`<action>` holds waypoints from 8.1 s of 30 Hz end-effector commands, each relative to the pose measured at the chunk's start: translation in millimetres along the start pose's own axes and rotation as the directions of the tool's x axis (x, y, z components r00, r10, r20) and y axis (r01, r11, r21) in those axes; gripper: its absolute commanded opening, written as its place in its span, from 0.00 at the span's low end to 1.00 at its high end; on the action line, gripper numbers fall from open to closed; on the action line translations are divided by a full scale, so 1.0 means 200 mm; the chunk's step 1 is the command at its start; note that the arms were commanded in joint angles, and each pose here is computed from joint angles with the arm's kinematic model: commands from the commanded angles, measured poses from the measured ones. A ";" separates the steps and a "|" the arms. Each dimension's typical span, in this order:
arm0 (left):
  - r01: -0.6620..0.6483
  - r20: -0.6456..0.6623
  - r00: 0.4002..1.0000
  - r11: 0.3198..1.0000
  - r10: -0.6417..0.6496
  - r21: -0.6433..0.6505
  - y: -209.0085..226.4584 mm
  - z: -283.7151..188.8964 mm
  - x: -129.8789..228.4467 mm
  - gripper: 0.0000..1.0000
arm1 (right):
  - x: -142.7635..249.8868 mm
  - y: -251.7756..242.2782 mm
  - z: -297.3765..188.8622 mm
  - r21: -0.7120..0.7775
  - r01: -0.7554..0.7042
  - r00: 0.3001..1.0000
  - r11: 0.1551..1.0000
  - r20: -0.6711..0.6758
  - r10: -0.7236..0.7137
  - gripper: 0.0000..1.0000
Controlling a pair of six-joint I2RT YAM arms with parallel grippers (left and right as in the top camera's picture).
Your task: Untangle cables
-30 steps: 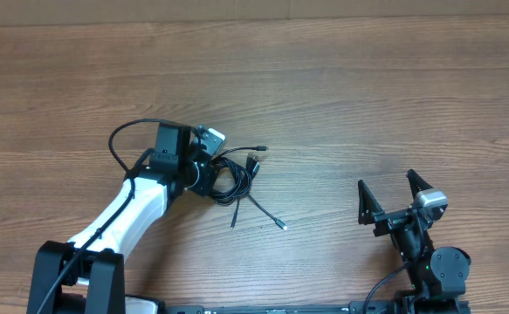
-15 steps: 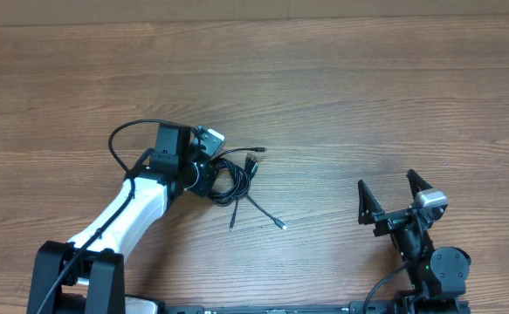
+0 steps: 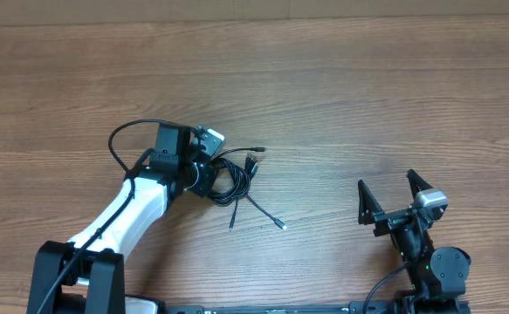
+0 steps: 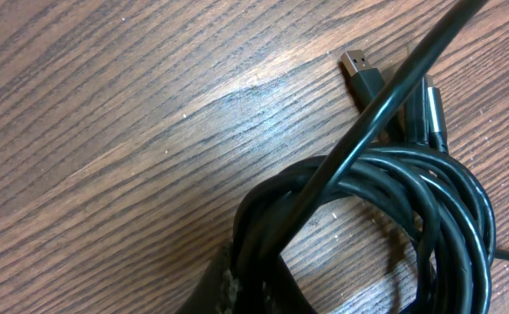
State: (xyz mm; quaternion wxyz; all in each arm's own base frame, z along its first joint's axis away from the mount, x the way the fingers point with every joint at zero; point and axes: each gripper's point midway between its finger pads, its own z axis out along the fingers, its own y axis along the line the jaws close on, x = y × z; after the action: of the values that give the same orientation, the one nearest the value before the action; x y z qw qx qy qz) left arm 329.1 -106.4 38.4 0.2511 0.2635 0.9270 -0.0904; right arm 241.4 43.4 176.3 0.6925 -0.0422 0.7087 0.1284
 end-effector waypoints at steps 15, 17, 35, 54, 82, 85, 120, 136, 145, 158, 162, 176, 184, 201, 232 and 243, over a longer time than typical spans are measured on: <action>0.011 0.016 1.000 1.000 -0.011 0.003 0.00 -0.01 -0.04 0.04 | 0.01 0.00 0.00 -0.002 0.000 1.000 1.000 0.002 0.000 1.00; 0.037 0.026 0.999 0.998 -0.038 0.045 -0.04 -0.01 -0.05 0.04 | 0.01 0.00 0.00 -0.001 0.000 1.000 1.000 0.002 0.000 1.00; -0.164 0.385 0.920 0.827 -0.068 0.538 -0.46 -0.24 -0.43 0.04 | 0.01 0.00 0.00 -0.002 0.000 1.000 1.000 0.002 0.000 1.00; -0.176 0.376 0.924 0.792 -0.072 0.585 -0.50 -0.26 -0.41 0.04 | -0.09 0.28 -0.08 -0.262 -0.430 0.902 0.864 -0.151 0.403 1.00; -0.185 0.484 0.844 0.720 -0.233 0.669 -0.52 -0.45 -0.68 0.04 | -0.22 0.52 0.27 0.084 -0.883 0.224 0.461 -0.788 0.573 0.81; -0.210 0.578 0.757 0.723 -0.306 0.658 -0.48 -0.60 -0.85 0.04 | -0.23 0.51 0.28 0.145 -0.896 0.167 0.420 -0.766 0.620 0.80; -0.274 0.439 0.859 0.490 -0.262 0.827 -0.80 -0.68 -0.72 1.00 | -0.21 0.52 0.37 0.182 -0.867 0.222 0.464 -0.693 0.685 0.11; -0.631 0.665 0.746 0.276 -0.039 0.725 -1.05 -0.82 -0.56 1.00 | -0.27 0.59 0.35 0.116 -0.893 0.211 0.434 -0.744 0.634 0.12; -0.557 0.610 0.792 0.369 -0.036 0.744 -1.06 -0.68 -0.55 1.00 | -0.32 0.64 0.32 0.054 -0.909 0.221 0.414 -0.779 0.587 0.12; -0.535 0.603 0.798 0.450 -0.010 0.715 -1.19 -0.60 -0.58 0.56 | -0.31 0.64 0.32 0.048 -0.907 0.228 0.418 -0.779 0.584 0.17; -0.528 0.595 0.804 0.447 -0.010 0.722 -1.19 -0.60 -0.57 0.61 | -0.31 0.64 0.32 0.033 -0.902 0.246 0.430 -0.780 0.575 0.17; -0.523 0.575 0.818 0.401 -0.014 0.753 -1.19 -0.62 -0.54 0.04 | -0.30 0.63 0.33 0.044 -0.899 0.244 0.436 -0.777 0.580 0.22; -0.447 0.544 0.836 0.483 -0.075 0.753 -1.02 -0.59 -0.60 0.04 | -0.30 0.63 0.32 0.033 -0.895 0.257 0.445 -0.778 0.573 0.56; -0.377 0.504 0.857 0.537 -0.106 0.754 -1.05 -0.54 -0.63 0.04 | -0.30 0.62 0.33 -0.110 -0.828 0.423 0.550 -0.767 0.483 0.38; -0.367 0.482 0.870 0.513 -0.107 0.776 -1.10 -0.55 -0.62 0.04 | 0.01 0.32 0.35 0.227 -0.620 0.463 0.751 -0.667 0.584 0.32; -0.360 0.493 0.858 0.519 -0.141 0.775 -1.06 -0.58 -0.66 0.04 | 0.02 0.30 0.35 0.247 -0.607 0.464 0.755 -0.661 0.590 0.33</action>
State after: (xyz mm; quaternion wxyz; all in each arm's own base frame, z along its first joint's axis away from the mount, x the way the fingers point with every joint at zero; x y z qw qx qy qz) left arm 264.2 -310.6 201.0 0.3234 0.3809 0.6569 -0.5647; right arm 290.3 121.4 171.6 0.2636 0.1539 0.8860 0.3490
